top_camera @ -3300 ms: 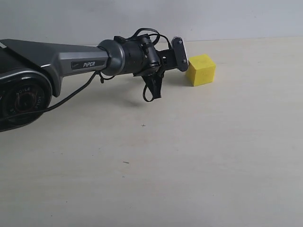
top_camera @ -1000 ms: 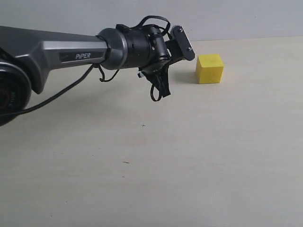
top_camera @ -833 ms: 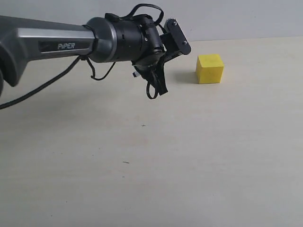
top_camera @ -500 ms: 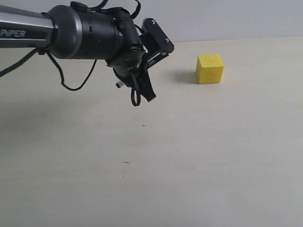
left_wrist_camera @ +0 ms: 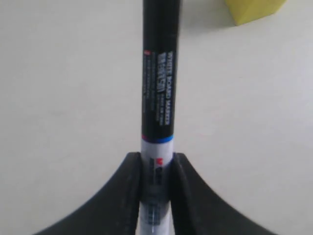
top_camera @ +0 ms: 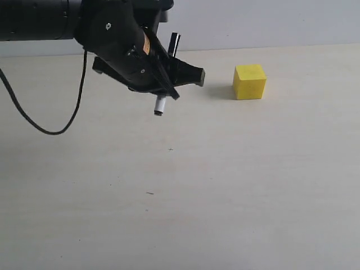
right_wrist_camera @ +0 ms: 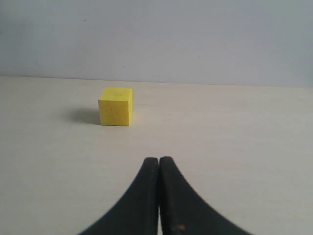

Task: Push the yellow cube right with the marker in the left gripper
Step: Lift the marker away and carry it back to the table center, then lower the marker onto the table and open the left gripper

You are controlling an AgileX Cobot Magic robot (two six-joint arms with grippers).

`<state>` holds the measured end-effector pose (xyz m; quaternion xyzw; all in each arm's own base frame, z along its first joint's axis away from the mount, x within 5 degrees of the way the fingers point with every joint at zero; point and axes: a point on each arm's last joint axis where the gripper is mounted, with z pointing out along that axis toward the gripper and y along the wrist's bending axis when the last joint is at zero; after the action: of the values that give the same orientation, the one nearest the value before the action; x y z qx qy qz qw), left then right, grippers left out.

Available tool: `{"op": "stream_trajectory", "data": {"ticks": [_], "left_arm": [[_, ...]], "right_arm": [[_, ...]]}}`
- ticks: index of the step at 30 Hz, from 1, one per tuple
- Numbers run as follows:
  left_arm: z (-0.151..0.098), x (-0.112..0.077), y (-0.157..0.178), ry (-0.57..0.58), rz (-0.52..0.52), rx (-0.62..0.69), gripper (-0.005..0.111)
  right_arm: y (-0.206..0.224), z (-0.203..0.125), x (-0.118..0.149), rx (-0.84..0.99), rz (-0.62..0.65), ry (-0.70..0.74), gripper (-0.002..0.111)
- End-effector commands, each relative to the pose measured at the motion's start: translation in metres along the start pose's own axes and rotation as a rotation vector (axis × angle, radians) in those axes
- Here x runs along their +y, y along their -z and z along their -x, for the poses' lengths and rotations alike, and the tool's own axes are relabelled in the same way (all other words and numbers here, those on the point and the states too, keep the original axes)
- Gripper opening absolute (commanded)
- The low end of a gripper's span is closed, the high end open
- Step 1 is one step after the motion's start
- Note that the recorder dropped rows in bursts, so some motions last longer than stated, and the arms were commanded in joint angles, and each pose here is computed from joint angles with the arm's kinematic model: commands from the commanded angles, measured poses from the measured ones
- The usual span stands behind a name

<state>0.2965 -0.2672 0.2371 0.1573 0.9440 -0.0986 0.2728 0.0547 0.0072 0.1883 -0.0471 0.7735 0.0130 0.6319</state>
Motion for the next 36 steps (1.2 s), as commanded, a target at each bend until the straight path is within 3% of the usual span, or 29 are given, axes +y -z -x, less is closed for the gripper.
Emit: {"op": "stream_trajectory", "data": {"ticks": [1, 5, 8, 13, 16, 23, 36], "left_arm": [[-0.012, -0.005, -0.002, 0.215, -0.045, 0.118, 0.000], [-0.025, -0.003, -0.014, 0.334, 0.015, 0.236, 0.000], [-0.033, -0.011, -0.033, 0.433, -0.018, 0.328, 0.000], [-0.018, -0.011, -0.054, 0.441, 0.003, 0.360, 0.000], [-0.015, -0.002, -0.071, 0.463, 0.041, 0.399, 0.000], [-0.030, 0.011, -0.105, 0.459, 0.090, 0.472, 0.000], [-0.037, 0.011, -0.118, 0.433, 0.084, 0.497, 0.000]], "right_arm": [[0.000, -0.001, 0.000, 0.000, -0.001, 0.006, 0.000], [0.000, -0.001, 0.000, 0.000, -0.001, 0.006, 0.000], [0.000, -0.001, 0.000, 0.000, -0.001, 0.006, 0.000], [0.000, -0.001, 0.000, 0.000, -0.001, 0.006, 0.000], [0.000, -0.001, 0.000, 0.000, -0.001, 0.006, 0.000], [0.000, -0.001, 0.000, 0.000, -0.001, 0.006, 0.000], [0.000, -0.001, 0.000, 0.000, -0.001, 0.007, 0.000]]}}
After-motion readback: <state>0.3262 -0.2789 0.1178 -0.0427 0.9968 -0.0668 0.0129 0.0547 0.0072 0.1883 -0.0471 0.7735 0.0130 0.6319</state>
